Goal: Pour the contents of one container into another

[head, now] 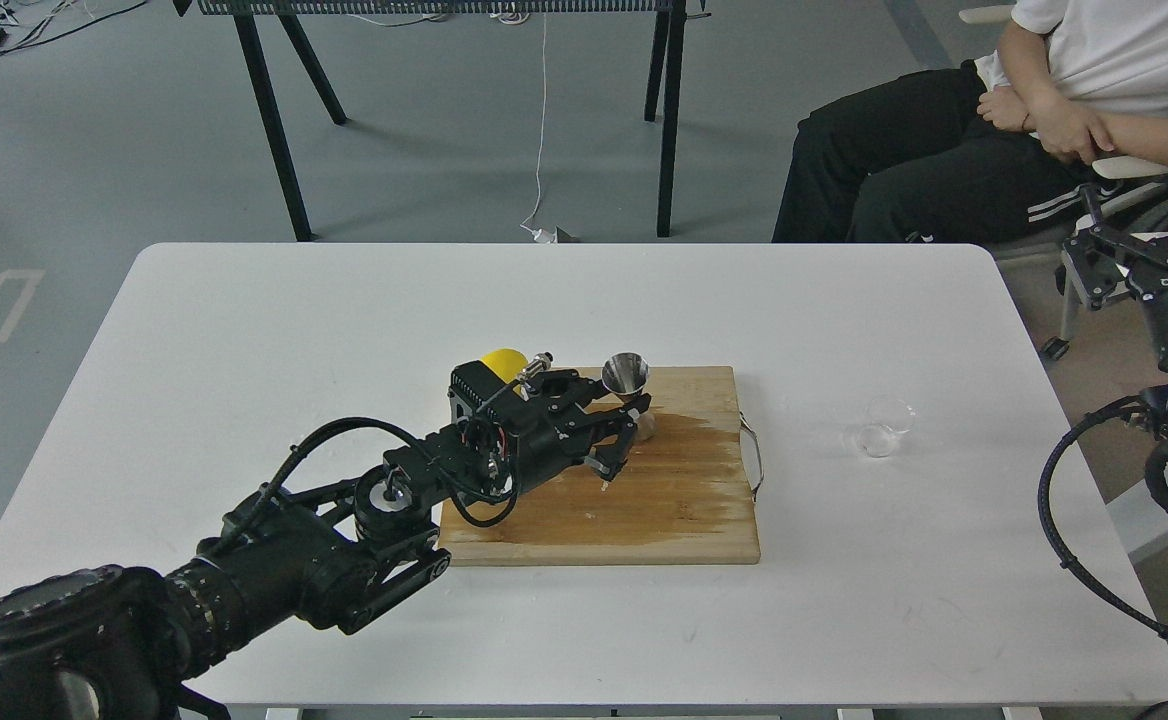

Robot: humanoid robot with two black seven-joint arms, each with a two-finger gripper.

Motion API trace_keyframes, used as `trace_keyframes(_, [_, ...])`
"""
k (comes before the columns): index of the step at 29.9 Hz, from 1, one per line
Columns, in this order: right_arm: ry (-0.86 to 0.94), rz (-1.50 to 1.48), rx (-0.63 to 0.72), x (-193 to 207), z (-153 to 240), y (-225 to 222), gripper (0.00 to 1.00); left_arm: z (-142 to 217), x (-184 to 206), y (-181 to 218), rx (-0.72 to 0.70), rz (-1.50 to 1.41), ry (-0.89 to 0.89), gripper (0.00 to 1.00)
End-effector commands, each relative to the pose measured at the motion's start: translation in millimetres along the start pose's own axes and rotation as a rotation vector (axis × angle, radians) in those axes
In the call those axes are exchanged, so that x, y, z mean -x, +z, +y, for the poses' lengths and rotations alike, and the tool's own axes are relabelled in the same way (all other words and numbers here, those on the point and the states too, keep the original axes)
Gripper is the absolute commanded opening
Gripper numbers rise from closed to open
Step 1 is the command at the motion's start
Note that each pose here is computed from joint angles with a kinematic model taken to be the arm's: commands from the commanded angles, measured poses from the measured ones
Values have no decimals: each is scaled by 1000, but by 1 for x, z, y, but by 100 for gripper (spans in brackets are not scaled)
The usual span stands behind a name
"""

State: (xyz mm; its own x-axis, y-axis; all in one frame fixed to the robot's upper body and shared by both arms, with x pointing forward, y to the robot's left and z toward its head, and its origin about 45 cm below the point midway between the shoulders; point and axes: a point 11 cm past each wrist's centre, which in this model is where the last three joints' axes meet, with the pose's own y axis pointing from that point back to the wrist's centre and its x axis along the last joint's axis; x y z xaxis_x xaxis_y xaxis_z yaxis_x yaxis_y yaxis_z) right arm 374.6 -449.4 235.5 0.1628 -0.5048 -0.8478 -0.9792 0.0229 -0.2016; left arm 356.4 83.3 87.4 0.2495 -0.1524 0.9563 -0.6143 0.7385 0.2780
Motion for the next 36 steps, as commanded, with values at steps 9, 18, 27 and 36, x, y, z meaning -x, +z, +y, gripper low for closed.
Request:
trace_keyframes(9, [0, 0, 1, 0, 0, 0, 100, 0, 0, 2, 7, 3, 2, 48])
trace_keyframes(18, [0, 0, 1, 0, 0, 0, 100, 8, -8, 2, 33, -4, 29, 66])
trace_keyframes(27, [1, 0, 3, -1, 1, 1, 100, 16, 6, 6, 36, 22, 8, 73])
trace_keyframes(36, [4, 0, 6, -2, 2, 1, 100, 28, 21, 6, 40, 33, 4, 78])
